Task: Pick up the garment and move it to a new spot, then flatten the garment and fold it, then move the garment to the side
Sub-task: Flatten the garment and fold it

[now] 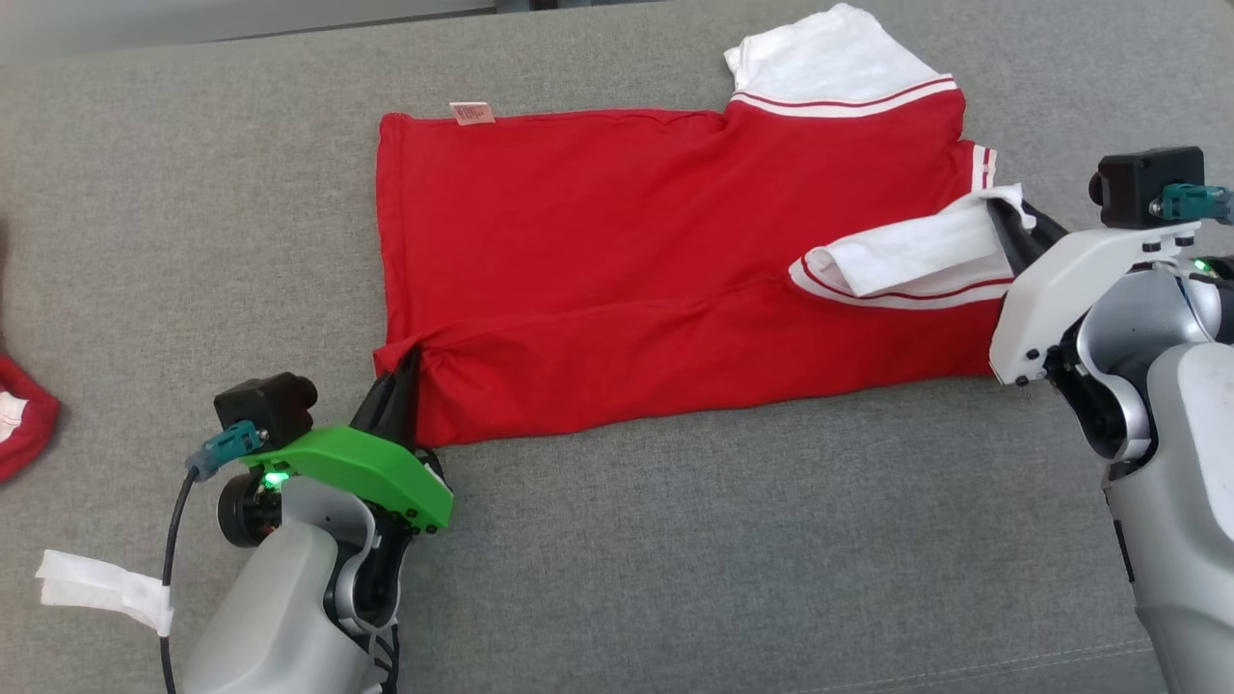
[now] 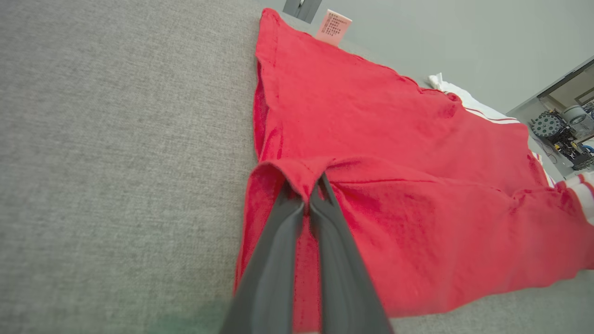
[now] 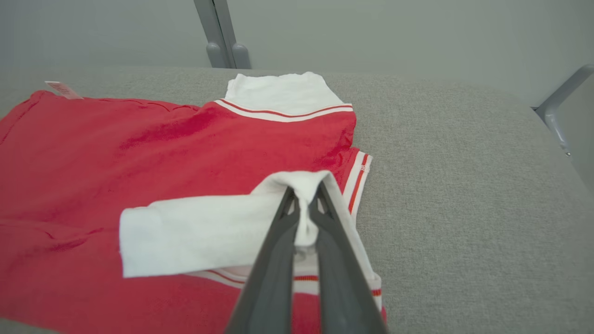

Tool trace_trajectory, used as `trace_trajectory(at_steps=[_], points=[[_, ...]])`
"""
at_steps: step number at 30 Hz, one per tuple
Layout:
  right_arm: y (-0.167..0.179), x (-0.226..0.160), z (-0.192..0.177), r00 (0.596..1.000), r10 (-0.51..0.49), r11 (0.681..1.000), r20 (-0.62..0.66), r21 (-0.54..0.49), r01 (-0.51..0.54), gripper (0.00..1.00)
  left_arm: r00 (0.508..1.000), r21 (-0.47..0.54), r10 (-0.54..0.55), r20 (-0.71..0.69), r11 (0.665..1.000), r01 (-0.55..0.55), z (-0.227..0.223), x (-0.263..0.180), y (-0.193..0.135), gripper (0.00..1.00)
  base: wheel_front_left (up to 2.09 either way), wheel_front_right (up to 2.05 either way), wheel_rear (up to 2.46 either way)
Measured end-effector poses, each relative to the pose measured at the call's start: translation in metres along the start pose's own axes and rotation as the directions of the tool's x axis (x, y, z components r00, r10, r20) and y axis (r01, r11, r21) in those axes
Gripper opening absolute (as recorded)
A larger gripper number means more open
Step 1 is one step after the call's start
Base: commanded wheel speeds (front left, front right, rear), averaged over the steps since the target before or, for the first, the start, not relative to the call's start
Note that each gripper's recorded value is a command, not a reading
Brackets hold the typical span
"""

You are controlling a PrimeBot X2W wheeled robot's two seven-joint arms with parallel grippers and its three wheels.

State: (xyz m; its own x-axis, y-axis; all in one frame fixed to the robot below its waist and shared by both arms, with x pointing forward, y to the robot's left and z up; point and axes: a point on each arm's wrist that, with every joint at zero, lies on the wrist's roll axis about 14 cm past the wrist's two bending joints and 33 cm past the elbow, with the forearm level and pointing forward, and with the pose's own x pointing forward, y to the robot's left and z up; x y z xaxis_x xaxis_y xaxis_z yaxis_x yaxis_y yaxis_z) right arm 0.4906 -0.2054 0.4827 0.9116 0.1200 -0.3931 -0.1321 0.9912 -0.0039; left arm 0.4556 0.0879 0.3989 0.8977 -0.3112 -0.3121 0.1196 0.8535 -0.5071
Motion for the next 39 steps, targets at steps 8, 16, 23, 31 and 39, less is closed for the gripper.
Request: trace_trajectory(at_steps=[8, 16, 23, 31, 39], points=[[0.008, 0.024, -0.019, 0.998, 0.021, 1.000, -0.051, 0.003, -0.021, 1.00, 1.000, -0.007, 0.016, 0.010, 1.000, -0.016, -0.001, 0.011, 0.009, 1.00, 0.00, 0.00, 0.00], [0.010, 0.023, -0.006, 1.000, 0.025, 0.999, 0.011, 0.022, -0.025, 1.00, 0.997, 0.035, -0.005, 0.073, 0.999, 0.002, 0.013, 0.011, 0.004, 1.00, 0.00, 0.00, 0.00], [-0.008, -0.001, -0.022, 0.999, -0.020, 0.999, -0.050, 0.038, 0.022, 1.00, 0.996, 0.151, 0.053, 0.078, 0.987, -0.064, 0.010, -0.011, 0.019, 1.00, 0.00, 0.00, 0.00], [-0.032, -0.022, -0.050, 0.981, -0.103, 0.993, -0.164, 0.036, 0.110, 1.00, 0.997, 0.214, 0.070, 0.035, 0.974, -0.076, -0.005, -0.024, 0.018, 1.00, 0.00, 0.00, 0.00], [-0.035, -0.012, -0.073, 0.964, -0.121, 0.991, -0.238, 0.033, 0.132, 1.00, 0.994, 0.339, 0.102, -0.038, 0.937, -0.083, -0.022, -0.015, 0.024, 1.00, 0.00, 0.00, 0.00]])
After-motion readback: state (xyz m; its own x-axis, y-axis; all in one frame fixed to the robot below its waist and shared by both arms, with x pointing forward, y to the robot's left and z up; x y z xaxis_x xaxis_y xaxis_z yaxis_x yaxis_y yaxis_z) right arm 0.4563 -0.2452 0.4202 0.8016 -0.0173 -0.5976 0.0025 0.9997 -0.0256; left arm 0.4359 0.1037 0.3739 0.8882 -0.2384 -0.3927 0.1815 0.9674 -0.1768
